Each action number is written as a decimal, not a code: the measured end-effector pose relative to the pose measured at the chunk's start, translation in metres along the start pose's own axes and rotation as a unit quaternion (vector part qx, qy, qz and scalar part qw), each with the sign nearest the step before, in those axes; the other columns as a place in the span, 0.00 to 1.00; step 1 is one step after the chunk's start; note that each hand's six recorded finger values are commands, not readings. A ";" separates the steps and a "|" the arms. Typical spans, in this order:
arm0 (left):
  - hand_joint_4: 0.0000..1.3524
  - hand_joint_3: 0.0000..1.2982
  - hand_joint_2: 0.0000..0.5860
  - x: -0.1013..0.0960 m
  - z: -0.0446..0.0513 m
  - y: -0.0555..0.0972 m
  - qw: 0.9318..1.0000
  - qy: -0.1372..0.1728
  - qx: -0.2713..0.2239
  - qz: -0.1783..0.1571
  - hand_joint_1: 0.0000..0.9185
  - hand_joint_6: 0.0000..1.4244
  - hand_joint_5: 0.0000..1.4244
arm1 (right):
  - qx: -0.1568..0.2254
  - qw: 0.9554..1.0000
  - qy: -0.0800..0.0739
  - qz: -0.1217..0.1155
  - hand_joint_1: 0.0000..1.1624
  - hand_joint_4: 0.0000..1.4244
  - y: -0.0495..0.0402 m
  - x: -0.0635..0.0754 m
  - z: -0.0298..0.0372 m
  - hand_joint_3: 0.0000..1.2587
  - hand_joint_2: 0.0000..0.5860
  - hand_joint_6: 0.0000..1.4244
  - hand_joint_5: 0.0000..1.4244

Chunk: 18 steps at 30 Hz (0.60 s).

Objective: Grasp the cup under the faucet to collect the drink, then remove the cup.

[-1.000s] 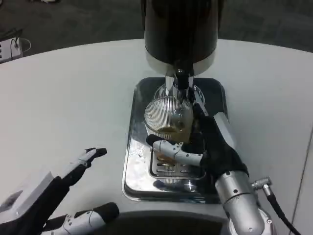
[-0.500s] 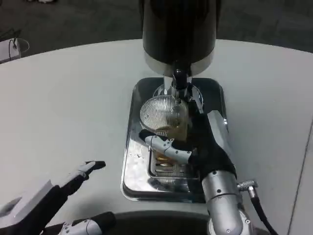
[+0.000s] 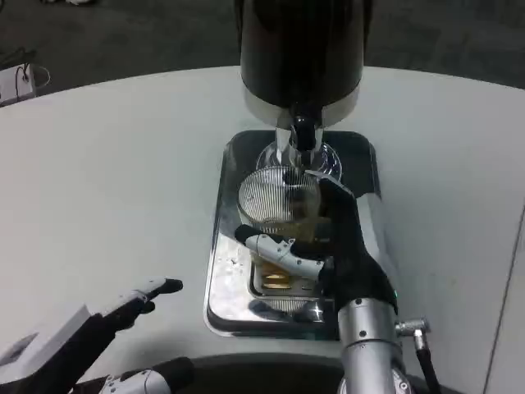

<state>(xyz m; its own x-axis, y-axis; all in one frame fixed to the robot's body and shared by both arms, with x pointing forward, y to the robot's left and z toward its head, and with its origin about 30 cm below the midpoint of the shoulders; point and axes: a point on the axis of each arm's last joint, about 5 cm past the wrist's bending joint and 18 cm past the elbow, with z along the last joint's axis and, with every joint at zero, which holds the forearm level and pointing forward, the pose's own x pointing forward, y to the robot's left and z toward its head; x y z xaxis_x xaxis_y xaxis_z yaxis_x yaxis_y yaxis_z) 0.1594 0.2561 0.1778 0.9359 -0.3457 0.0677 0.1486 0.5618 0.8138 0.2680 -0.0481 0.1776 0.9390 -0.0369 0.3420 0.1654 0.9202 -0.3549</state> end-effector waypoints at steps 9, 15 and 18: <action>0.07 0.14 0.07 0.001 -0.0010 0.000 1.000 0.001 -0.002 0.000 0.00 0.15 0.11 | 0.006 0.999 -0.001 -0.040 0.74 0.81 0.0026 -0.008 -0.0063 0.72 0.55 0.92 0.91; 0.08 0.14 0.07 0.005 -0.0020 0.002 1.000 -0.003 -0.006 0.005 0.00 0.15 0.12 | 0.022 0.999 0.001 -0.035 0.75 0.87 -0.0015 -0.018 -0.0075 0.79 0.55 0.99 0.97; 0.08 0.14 0.07 0.008 -0.0025 0.002 1.000 -0.007 -0.009 0.006 0.00 0.15 0.12 | 0.023 1.000 -0.001 -0.021 0.75 0.90 -0.0103 -0.027 -0.0089 0.83 0.54 1.00 1.00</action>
<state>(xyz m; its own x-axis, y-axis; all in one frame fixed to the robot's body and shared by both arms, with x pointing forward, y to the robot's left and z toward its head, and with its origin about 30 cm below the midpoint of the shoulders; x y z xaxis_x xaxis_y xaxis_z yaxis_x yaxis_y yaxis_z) 0.1681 0.2566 0.1788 0.9333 -0.3486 0.0863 0.1426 0.5803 0.8018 0.2437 -0.0601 0.1643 0.9311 -0.0753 0.3569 0.1908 0.9345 -0.3005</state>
